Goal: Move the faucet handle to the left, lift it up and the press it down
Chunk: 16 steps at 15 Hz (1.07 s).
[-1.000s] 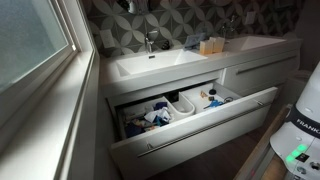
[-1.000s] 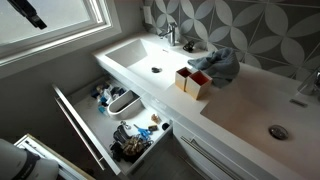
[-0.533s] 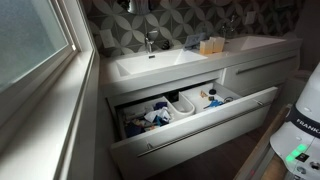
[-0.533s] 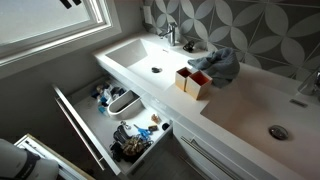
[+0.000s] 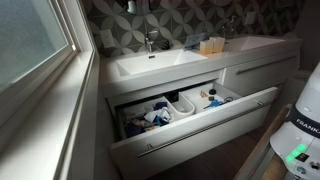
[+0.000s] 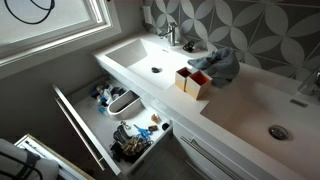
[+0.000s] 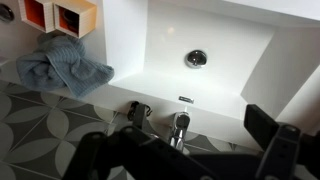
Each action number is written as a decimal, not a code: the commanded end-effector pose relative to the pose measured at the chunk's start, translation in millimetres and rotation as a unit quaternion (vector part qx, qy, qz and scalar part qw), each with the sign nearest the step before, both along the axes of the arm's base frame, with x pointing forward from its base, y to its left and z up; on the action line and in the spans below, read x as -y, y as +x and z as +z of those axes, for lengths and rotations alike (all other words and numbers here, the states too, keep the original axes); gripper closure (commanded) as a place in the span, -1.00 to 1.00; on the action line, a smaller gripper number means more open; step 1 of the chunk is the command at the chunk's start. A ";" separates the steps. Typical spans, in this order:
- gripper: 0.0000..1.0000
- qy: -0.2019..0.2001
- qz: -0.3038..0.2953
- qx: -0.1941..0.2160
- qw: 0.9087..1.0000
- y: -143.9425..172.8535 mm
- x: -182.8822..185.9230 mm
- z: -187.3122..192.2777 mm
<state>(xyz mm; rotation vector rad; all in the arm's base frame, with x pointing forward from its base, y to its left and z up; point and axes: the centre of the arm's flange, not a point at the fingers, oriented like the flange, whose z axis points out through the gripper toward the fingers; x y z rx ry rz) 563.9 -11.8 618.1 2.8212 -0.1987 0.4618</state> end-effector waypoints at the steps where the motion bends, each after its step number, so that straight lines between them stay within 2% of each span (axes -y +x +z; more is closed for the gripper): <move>1: -1.00 0.001 0.001 0.003 1.000 11.3 8.5 -0.3; 4: -1.00 0.000 0.002 0.005 1.000 32.2 21.2 -3.3; 10: -1.00 0.000 0.006 0.010 1.000 34.4 17.2 1.0; 11: -1.00 0.002 -0.033 0.015 0.999 52.3 26.7 -2.8; 15: -1.00 0.040 -0.105 0.036 0.993 100.4 55.3 -14.6; 16: -0.50 0.049 -0.120 0.040 0.991 114.3 60.1 -18.3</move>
